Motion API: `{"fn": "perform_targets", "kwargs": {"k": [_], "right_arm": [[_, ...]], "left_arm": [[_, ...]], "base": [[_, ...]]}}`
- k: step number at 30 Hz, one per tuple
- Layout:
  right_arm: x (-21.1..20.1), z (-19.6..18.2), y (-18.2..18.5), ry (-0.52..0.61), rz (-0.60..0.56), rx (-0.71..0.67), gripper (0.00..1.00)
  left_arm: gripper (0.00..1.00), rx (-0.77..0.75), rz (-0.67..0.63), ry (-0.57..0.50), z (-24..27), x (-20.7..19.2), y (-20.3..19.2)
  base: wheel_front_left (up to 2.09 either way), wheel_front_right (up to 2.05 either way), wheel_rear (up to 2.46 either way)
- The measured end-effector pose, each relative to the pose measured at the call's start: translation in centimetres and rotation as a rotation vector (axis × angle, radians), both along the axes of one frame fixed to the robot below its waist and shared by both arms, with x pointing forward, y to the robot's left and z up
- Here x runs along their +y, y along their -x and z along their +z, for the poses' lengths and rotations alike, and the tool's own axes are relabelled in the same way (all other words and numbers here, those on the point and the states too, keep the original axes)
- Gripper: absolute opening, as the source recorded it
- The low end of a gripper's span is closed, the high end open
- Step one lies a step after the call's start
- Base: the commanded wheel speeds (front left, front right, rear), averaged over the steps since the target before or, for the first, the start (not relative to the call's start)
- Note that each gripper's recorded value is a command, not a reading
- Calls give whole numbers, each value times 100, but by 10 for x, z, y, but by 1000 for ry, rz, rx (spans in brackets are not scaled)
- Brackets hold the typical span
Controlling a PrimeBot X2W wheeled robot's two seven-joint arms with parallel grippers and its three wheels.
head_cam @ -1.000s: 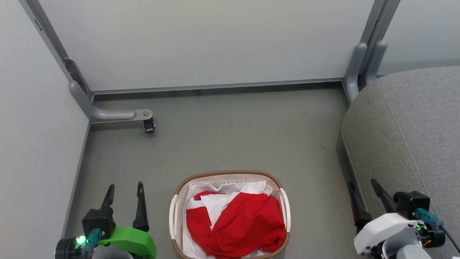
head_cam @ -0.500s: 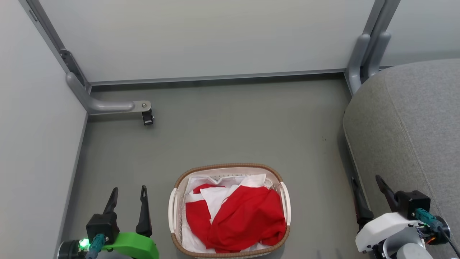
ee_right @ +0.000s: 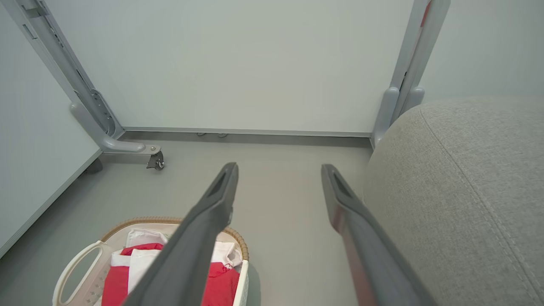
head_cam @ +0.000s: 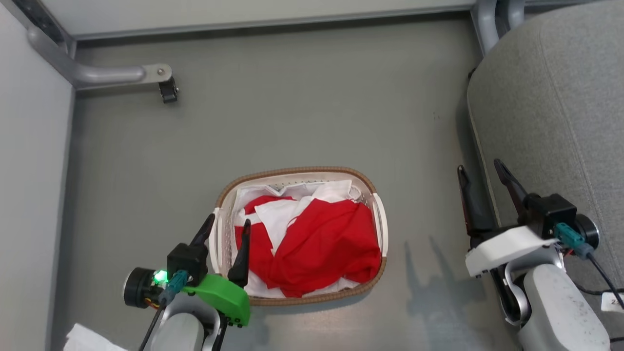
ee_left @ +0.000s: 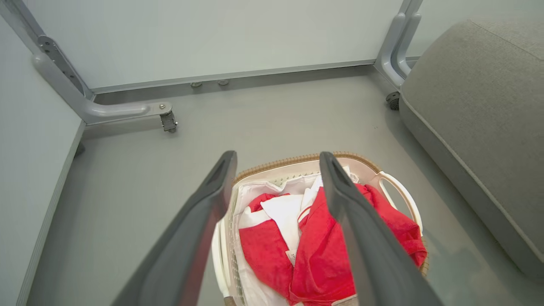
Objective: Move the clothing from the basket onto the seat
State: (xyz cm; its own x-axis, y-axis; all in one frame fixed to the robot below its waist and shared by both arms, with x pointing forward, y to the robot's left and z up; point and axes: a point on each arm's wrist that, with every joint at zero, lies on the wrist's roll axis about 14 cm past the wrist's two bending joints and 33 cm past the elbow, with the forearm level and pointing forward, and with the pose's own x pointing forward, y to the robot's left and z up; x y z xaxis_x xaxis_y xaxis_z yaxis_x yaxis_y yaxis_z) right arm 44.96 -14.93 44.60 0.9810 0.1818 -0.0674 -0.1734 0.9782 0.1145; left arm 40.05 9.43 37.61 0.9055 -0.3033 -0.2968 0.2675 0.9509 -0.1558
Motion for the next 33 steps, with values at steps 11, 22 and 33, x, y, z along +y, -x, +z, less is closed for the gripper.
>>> {"fn": "perform_targets", "kwargs": {"k": [11, 22, 33], "right_arm": [[6, -27, -43, -31, 7, 13, 100], [0, -76, -58, -23, 1, 90, 100], [-16, -118, -49, -2, -36, 193, 100]], "left_arm": [[100, 183, -200, 0, -78, -55, -23], [100, 332, -395, 24, -152, -110, -22], [100, 433, -510, 53, -201, -145, -8]], "base": [[0, 0, 0], [0, 0, 0], [0, 0, 0]]}}
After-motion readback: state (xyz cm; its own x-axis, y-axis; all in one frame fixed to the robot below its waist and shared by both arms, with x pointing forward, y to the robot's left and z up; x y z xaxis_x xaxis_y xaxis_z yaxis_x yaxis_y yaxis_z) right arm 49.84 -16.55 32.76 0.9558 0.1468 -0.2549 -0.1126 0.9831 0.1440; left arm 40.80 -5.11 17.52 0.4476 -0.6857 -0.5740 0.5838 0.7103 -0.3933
